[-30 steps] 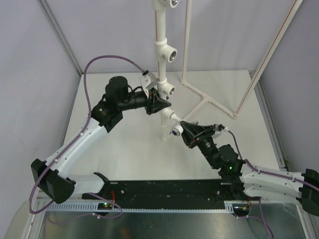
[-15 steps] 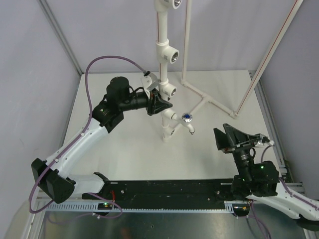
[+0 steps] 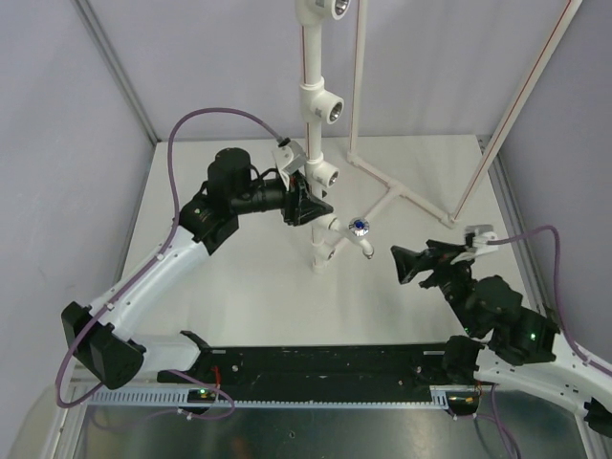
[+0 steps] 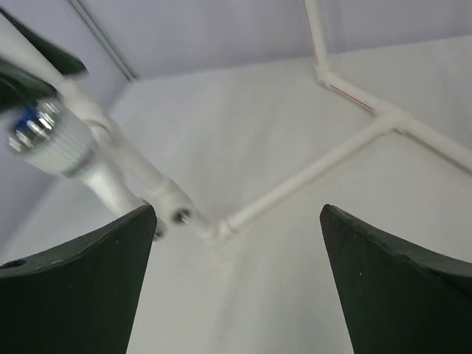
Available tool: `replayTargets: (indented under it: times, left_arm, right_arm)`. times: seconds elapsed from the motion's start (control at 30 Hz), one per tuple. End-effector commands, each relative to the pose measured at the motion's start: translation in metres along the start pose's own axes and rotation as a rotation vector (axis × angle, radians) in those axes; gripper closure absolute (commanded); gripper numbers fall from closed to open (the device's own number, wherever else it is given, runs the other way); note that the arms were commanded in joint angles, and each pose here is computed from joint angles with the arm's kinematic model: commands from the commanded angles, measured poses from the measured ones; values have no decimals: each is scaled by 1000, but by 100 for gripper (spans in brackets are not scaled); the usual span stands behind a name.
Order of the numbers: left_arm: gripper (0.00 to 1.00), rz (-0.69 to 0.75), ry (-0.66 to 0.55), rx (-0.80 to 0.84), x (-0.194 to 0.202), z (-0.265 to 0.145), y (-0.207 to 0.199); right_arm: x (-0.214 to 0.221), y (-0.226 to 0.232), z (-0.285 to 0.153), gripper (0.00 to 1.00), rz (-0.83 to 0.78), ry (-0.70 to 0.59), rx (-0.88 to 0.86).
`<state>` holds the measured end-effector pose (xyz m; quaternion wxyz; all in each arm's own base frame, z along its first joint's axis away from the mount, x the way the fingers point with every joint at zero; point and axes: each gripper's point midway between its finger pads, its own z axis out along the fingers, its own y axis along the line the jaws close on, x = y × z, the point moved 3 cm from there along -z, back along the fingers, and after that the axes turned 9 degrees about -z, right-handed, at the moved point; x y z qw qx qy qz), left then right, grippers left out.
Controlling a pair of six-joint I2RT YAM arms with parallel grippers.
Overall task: Install the water faucets
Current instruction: Screw the water faucet onto the adaptor, then reset both arms
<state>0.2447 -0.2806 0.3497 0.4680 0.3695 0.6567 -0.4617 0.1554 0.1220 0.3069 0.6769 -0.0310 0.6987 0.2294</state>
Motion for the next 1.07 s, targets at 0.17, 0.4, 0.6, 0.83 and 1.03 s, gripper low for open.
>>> replayTargets:
  times: [0.17, 0.4, 0.6, 0.83, 1.03]
  left_arm:
    - [3, -122, 41, -30, 6, -17, -19]
    - [0, -175, -71, -231, 6, -55, -18]
    - [0, -267, -269, -592, 21, -114, 4]
    - [0, -304, -393, -772, 42, -163, 6]
    - [0, -326, -382, -858, 57, -179, 9]
  right_arm:
    - [12, -23, -11, 1, -240, 68, 23]
    - [13, -34, -24, 1, -182, 63, 32]
    - [17, -40, -28, 1, -138, 81, 58]
    - [31, -46, -29, 1, -112, 133, 111]
    - [37, -51, -30, 1, -109, 149, 143]
